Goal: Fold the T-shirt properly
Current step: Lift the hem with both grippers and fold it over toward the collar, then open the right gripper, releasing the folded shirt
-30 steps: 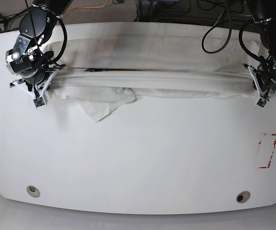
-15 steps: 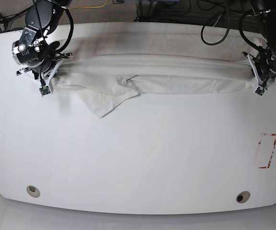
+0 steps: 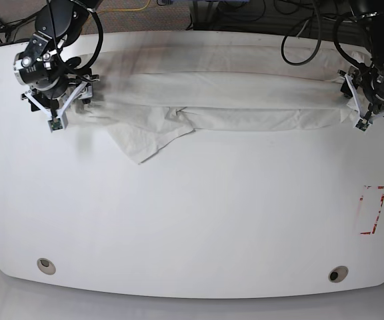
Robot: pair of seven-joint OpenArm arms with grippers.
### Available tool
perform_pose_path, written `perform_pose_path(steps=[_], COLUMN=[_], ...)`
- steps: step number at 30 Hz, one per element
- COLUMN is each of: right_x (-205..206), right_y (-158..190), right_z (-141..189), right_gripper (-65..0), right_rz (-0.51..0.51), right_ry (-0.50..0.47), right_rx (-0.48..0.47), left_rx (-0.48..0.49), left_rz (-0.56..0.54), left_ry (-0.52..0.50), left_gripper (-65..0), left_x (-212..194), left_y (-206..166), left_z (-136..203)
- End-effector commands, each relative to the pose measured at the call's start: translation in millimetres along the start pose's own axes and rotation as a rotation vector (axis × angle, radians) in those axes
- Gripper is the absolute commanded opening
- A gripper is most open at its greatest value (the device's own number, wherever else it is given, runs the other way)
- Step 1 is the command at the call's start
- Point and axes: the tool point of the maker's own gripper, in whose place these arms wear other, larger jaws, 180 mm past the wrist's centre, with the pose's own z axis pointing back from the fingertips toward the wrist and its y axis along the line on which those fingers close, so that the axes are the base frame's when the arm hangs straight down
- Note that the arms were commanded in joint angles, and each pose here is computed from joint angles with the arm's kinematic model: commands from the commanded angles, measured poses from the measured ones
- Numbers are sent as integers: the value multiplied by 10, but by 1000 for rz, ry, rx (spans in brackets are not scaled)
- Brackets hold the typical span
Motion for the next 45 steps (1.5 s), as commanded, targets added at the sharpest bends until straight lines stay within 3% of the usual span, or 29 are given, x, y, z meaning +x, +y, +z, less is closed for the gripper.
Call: perform_pose_path(steps=[1, 7, 14, 25, 31, 40, 45], right_x=[183, 389, 635, 622, 588, 524, 289], right_y=[-102, -70, 97, 170, 191, 262, 160], right_z=[120, 246, 289, 254, 155, 70, -20], right_gripper=[-184, -185, -185, -271, -322, -544, -569], right_rz=[-73, -166, -134, -130, -152, -133, -116], right_ry=[-117, -271, -347, -337, -318, -276, -175], right_rx=[11, 108, 195, 216, 241, 255, 179], left_rx=[88, 177, 154, 165, 112, 47, 20], left_rz=[-24, -53, 40, 161, 186, 207, 221], left_ry=[-48, -101, -197, -179, -168, -84, -17], left_gripper=[-260, -260, -260, -260, -260, -260, -260], left_x=[238, 527, 773, 635, 560, 249, -40], left_y=[234, 354, 298, 382, 325, 234, 161], left_z=[217, 517, 549, 543, 356, 105, 17])
